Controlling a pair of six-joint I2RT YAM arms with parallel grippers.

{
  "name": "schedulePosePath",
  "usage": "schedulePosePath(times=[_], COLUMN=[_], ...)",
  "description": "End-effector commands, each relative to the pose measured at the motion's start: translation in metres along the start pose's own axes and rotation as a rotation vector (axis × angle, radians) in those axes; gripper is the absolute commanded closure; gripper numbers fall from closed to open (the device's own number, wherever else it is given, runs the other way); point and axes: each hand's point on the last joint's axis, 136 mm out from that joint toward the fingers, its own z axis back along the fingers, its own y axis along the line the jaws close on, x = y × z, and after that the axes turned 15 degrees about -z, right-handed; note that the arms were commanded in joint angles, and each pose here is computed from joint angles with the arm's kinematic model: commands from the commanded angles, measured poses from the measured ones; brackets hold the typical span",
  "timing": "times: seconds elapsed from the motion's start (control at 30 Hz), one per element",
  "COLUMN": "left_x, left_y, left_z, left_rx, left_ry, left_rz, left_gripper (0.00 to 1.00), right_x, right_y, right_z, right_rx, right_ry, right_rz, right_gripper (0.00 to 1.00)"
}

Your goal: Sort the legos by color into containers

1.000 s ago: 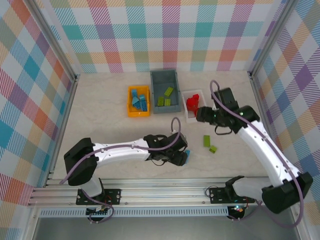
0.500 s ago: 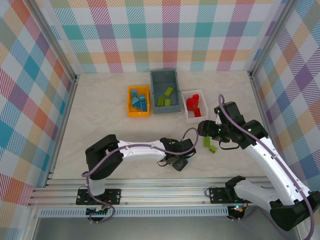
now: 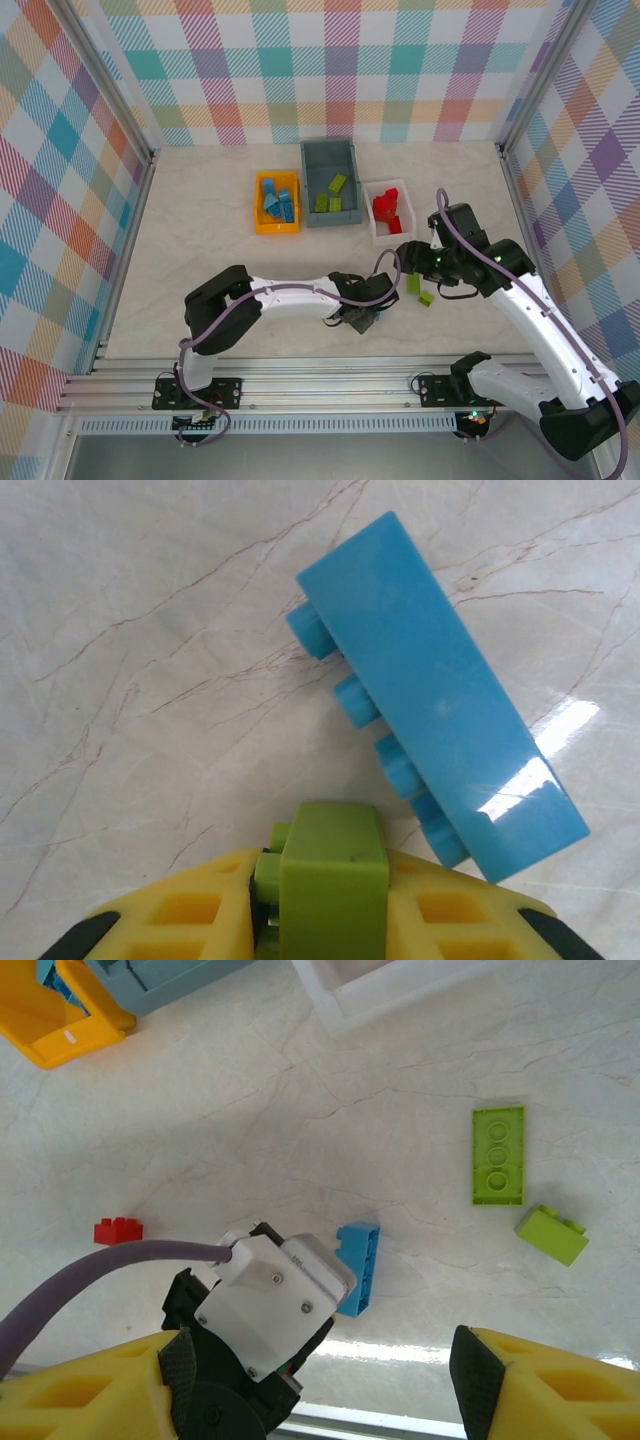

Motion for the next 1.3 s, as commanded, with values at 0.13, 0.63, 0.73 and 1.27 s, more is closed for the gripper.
schedulePosePath(times=[0.13, 0.63, 0.73, 1.27], left_x=[0.005, 0.086, 0.100, 0.140], left_y=[0.069, 0.295, 0.319, 0.325], left_z=[0.066, 0.051, 0.027, 0.089], left_rx=[0.055, 0.197, 0.209, 0.127], left_ry=[-0.116, -0.195, -0.174, -0.383], left_rz=[0.214, 0.627, 0.654, 0.698], left_gripper=[0.72, 0.72, 0.70, 0.48], right_x=[-0.007, 0.055, 0.057, 0.041], right_y=[0.071, 0.141, 0.141, 0.123], right_z=[0.046, 0.045, 0.041, 0.021], right_rx=[0.390, 0.480, 0.463, 0.391], right_ry=[-0.019, -0.267, -0.266, -0.213], right_rz=[0.146, 0.197, 0.190, 0.189], right_gripper=[0.29, 0.30, 0.30, 0.30])
